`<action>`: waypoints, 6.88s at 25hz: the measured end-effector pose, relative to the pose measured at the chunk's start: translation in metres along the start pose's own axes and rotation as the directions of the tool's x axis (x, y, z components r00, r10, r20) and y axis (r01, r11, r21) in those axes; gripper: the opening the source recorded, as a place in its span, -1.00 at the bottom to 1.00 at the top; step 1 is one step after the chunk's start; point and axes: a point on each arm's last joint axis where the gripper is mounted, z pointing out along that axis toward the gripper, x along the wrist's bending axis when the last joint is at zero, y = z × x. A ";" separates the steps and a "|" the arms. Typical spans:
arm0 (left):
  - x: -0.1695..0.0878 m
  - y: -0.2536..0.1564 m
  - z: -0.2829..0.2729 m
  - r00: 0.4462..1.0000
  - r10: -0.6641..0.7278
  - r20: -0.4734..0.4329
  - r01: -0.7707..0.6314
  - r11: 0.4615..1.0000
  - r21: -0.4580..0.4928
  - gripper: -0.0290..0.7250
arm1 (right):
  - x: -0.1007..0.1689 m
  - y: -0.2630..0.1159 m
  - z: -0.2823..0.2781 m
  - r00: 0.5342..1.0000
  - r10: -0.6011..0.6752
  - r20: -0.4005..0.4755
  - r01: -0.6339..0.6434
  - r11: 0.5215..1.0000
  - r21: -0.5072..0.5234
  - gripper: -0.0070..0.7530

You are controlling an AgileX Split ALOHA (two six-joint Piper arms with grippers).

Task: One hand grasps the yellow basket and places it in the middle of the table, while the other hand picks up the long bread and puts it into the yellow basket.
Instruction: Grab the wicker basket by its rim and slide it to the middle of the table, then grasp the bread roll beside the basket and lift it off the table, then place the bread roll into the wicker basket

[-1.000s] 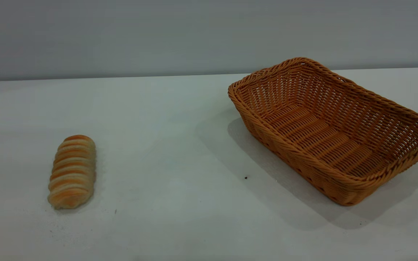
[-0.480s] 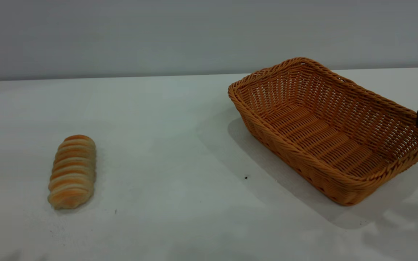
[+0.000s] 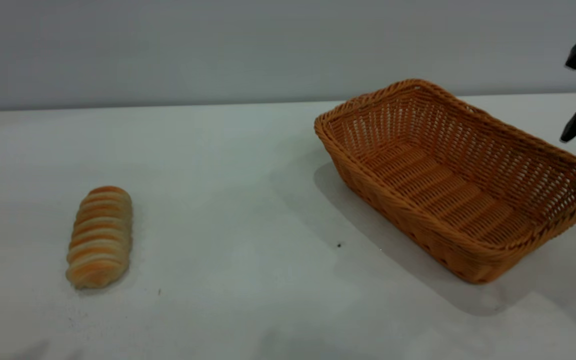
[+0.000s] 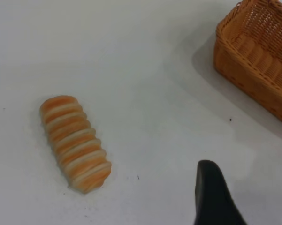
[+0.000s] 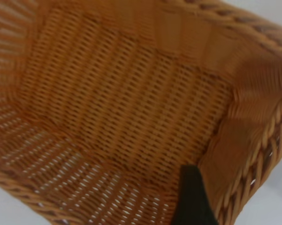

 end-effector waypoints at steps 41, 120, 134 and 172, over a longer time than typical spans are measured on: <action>-0.001 0.000 0.000 1.000 -0.004 0.007 0.004 1.000 0.003 0.20 | 0.005 0.008 0.098 0.985 -0.154 0.072 0.143 0.980 0.136 -0.74; 0.114 -0.055 0.273 0.925 -0.125 -0.360 0.279 0.865 0.417 0.18 | 0.122 0.005 -0.003 0.658 -0.725 -0.204 0.692 0.689 -0.215 0.41; 0.115 -0.052 0.275 0.945 -0.034 -0.325 0.180 0.884 0.431 -0.77 | 0.122 0.005 -0.003 0.642 -0.739 -0.202 0.707 0.673 -0.215 0.41; -0.061 -0.013 0.258 0.914 0.400 0.076 -0.405 0.880 0.246 -0.27 | 0.128 0.015 -0.050 0.593 -0.783 -0.189 0.705 0.618 -0.349 0.41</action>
